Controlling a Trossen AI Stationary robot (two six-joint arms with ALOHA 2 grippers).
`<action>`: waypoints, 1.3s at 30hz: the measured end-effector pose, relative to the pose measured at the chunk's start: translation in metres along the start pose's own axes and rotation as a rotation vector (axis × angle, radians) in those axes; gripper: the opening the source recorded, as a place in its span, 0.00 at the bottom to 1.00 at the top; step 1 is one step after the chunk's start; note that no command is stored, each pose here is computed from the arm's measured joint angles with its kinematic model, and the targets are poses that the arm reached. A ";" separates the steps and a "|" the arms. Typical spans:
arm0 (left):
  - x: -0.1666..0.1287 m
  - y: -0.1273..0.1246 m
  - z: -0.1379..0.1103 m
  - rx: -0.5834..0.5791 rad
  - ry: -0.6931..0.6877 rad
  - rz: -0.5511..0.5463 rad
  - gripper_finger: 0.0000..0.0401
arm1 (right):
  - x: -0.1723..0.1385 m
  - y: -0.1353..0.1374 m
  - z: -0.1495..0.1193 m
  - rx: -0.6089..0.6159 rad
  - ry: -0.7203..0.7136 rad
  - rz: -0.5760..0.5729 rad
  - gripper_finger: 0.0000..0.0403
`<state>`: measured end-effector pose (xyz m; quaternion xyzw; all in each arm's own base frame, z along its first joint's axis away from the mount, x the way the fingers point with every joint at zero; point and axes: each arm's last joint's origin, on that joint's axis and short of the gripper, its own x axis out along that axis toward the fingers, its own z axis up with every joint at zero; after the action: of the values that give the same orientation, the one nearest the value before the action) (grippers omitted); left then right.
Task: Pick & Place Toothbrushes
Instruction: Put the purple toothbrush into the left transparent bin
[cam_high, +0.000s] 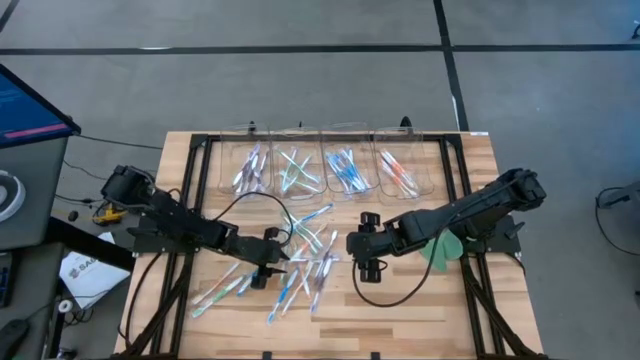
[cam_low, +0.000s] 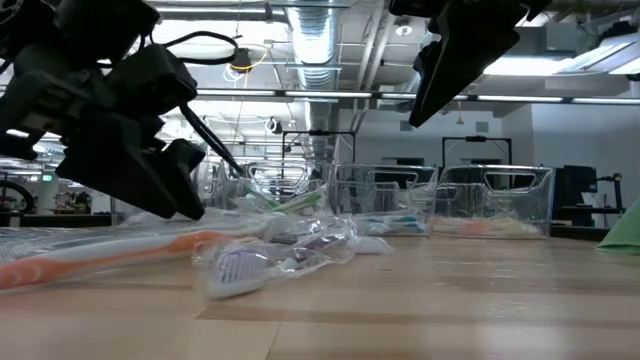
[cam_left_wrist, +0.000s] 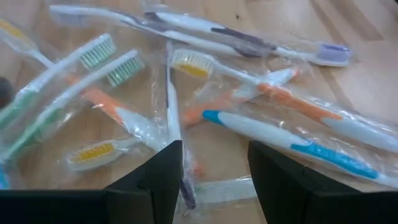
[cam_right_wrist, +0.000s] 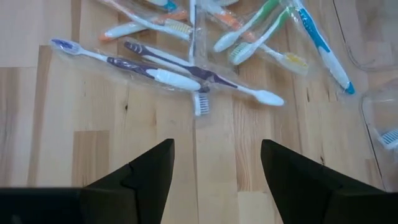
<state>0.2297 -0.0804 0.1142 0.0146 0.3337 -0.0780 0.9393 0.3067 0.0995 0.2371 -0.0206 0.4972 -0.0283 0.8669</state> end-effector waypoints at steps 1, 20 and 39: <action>0.000 0.000 0.000 0.004 -0.004 0.010 0.44 | 0.000 0.000 0.000 0.000 0.000 0.000 0.58; -0.006 0.004 0.003 0.050 -0.016 0.110 0.44 | 0.000 0.000 0.000 0.001 -0.003 0.001 0.58; -0.001 0.004 -0.001 0.013 -0.001 0.140 0.27 | 0.000 0.000 0.001 0.004 -0.015 0.005 0.58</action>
<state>0.2292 -0.0758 0.1135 0.0441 0.3309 -0.0144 0.9425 0.3079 0.0999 0.2380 -0.0179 0.4908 -0.0271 0.8707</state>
